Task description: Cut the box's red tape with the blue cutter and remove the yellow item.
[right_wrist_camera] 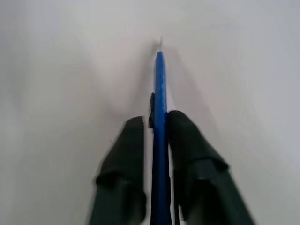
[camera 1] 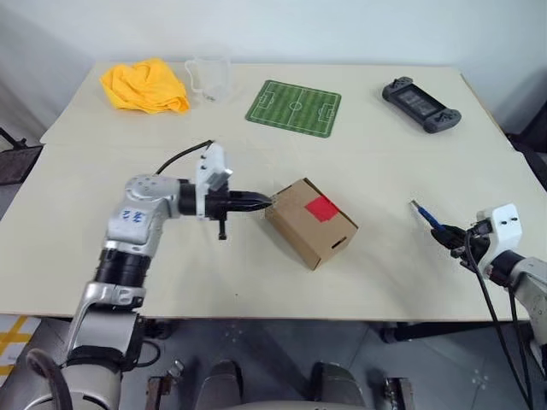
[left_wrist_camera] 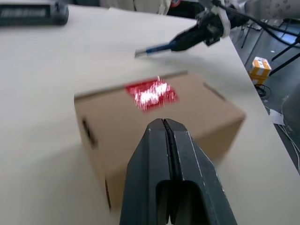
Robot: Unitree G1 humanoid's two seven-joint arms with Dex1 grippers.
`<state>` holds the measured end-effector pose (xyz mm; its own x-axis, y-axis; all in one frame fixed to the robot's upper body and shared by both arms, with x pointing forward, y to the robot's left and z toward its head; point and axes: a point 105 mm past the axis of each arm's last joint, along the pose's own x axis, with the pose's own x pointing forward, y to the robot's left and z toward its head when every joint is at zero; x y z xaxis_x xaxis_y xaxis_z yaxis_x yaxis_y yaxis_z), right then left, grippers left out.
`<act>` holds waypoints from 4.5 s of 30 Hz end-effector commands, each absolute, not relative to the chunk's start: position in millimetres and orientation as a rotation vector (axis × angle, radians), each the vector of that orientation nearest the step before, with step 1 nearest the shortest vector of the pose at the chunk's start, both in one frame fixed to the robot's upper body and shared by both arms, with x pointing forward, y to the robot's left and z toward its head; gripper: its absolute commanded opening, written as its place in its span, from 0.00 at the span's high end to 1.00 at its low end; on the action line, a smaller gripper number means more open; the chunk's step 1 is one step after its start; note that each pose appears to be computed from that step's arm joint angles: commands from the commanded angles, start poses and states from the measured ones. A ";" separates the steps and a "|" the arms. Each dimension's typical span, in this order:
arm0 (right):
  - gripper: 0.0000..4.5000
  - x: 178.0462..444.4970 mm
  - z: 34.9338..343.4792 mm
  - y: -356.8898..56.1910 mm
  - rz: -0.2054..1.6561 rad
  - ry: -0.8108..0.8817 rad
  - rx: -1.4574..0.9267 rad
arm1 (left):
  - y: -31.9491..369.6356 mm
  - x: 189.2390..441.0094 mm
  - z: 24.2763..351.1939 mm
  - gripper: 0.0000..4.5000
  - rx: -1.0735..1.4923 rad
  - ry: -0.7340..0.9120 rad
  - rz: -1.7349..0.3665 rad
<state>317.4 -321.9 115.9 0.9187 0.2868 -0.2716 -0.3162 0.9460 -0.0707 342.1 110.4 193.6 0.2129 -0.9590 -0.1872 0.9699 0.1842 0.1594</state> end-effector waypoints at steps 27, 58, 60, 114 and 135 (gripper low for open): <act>1.00 316.9 132.0 -157.1 0.934 0.058 -0.280 | 72.6 337.1 133.5 1.00 0.135 0.218 -1.186; 1.00 255.6 160.7 -140.8 1.002 0.253 -0.160 | 141.1 310.1 156.4 1.00 0.208 0.275 -1.310; 0.92 258.8 176.4 -148.3 0.964 0.307 -0.050 | 141.2 310.6 176.2 1.00 0.209 0.214 -1.348; 0.01 343.7 167.6 -123.2 0.578 0.750 -0.091 | 50.9 342.4 161.6 1.00 0.354 0.097 -1.426; 0.01 355.9 175.3 -170.5 0.471 0.662 -0.125 | 55.7 342.2 160.3 1.00 0.358 0.118 -1.421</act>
